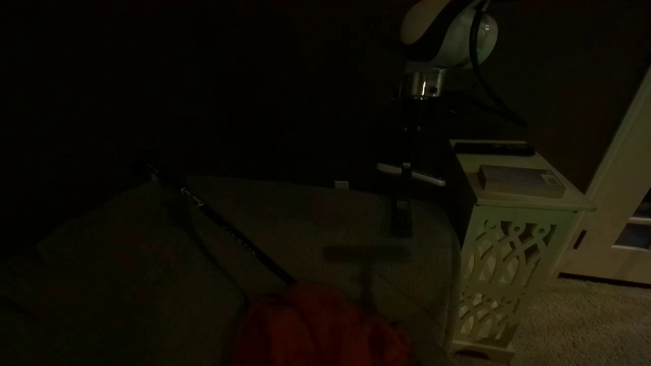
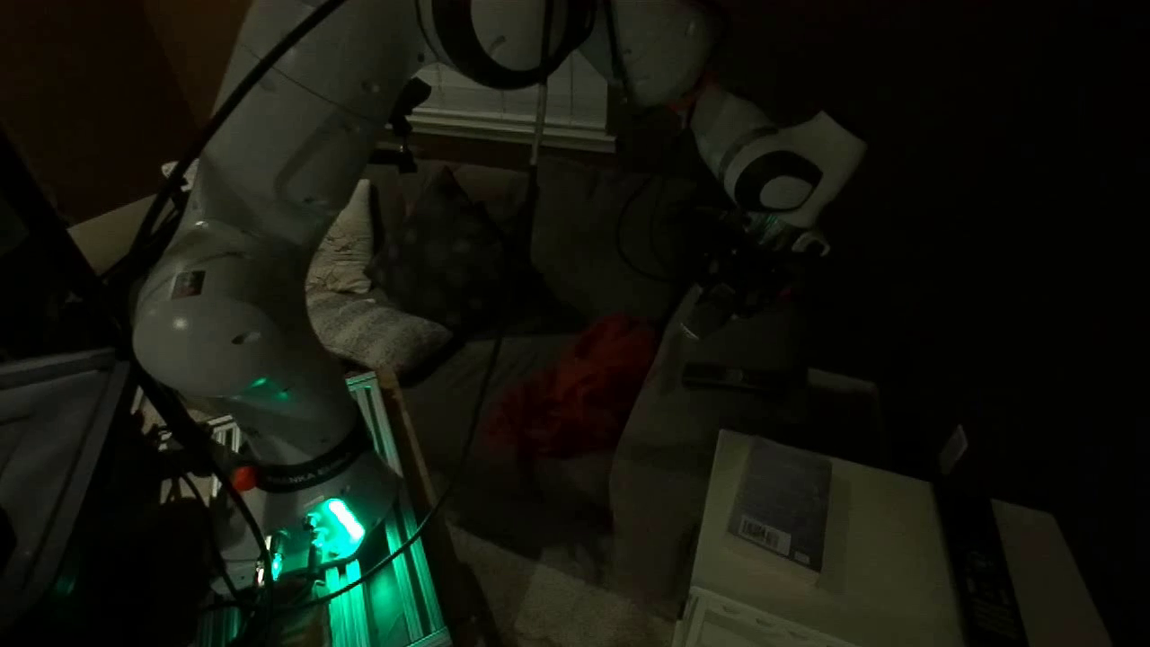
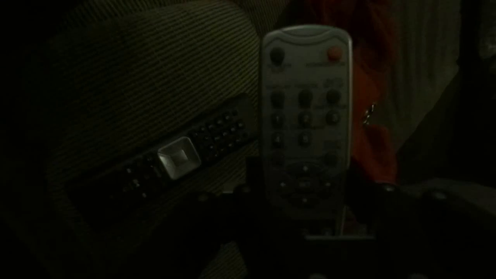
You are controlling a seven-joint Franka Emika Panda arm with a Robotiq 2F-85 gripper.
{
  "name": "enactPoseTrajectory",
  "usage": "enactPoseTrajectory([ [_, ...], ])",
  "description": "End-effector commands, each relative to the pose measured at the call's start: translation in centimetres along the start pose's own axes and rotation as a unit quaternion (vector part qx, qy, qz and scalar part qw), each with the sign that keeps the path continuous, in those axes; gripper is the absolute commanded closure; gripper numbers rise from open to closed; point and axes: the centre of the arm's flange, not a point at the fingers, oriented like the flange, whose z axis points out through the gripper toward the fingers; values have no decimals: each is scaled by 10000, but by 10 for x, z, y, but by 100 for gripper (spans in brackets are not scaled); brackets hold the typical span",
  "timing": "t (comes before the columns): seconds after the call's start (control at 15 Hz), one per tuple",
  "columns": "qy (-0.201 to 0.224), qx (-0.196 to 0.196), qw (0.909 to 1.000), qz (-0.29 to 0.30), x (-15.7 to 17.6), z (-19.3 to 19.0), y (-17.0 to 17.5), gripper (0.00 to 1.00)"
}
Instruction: Move the grey remote control to the right armrest of the sofa.
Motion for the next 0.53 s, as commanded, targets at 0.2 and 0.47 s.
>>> enactPoseTrajectory([
  [0.2, -161, -560, 9836, 1706, 2, -1, 18, 72],
  [0.47, -192, 27, 9858, 1671, 5, 9, 5, 72],
])
